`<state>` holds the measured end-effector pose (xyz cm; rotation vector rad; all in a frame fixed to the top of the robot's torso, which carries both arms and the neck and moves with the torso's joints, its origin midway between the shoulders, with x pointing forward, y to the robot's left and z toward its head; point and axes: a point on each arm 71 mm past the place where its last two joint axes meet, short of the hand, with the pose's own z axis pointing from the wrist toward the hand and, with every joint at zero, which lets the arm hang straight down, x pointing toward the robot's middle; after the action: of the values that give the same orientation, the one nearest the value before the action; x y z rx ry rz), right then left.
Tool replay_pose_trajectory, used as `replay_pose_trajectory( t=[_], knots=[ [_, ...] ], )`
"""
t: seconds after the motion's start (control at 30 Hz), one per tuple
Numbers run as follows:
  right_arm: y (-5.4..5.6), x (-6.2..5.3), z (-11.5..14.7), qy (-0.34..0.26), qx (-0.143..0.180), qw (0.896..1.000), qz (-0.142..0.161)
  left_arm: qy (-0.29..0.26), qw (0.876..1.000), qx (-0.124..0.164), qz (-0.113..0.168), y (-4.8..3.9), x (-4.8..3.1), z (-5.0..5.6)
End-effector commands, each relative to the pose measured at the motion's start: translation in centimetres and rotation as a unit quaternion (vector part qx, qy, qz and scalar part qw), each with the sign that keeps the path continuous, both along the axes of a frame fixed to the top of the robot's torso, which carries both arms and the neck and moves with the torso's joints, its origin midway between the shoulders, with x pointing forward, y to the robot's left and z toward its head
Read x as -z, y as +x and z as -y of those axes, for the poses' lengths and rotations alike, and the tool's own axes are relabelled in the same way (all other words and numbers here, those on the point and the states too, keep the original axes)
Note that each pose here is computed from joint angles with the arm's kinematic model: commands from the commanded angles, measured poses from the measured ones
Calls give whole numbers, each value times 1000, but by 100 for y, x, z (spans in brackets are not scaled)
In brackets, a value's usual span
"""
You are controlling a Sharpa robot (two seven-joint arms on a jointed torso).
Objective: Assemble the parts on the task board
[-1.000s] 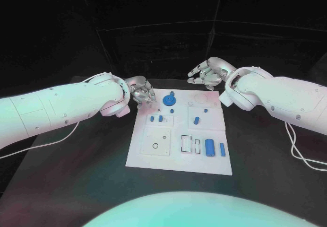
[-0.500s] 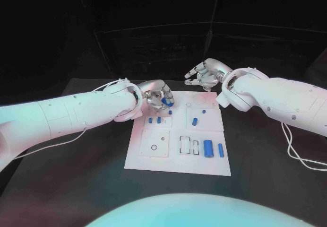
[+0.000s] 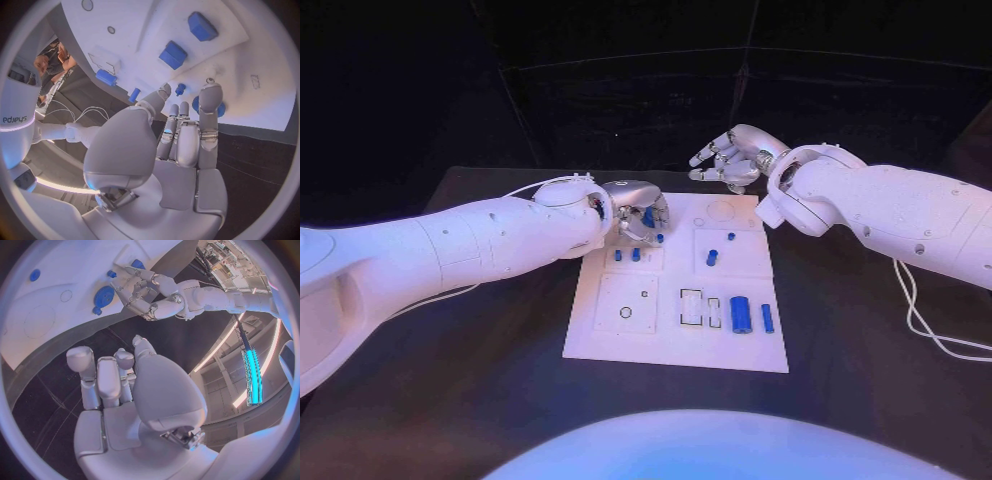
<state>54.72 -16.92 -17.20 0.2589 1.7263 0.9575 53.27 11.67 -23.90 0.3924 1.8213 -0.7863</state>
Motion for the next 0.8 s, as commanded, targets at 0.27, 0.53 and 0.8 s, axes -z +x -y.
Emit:
replay_pose_trajectory(
  t=[0.27, 0.53, 0.8],
  knots=[
    [-1, -19, -28, 4, -5, 1000, 3, 36, 999, 9, 2, 42, 76, 74],
    [-9, -22, -31, 4, -6, 1000, 3, 52, 999, 3, 2, 65, 106, 114],
    [-9, -22, -34, 4, -6, 1000, 3, 74, 997, -6, -3, 85, 133, 119]
  ],
)
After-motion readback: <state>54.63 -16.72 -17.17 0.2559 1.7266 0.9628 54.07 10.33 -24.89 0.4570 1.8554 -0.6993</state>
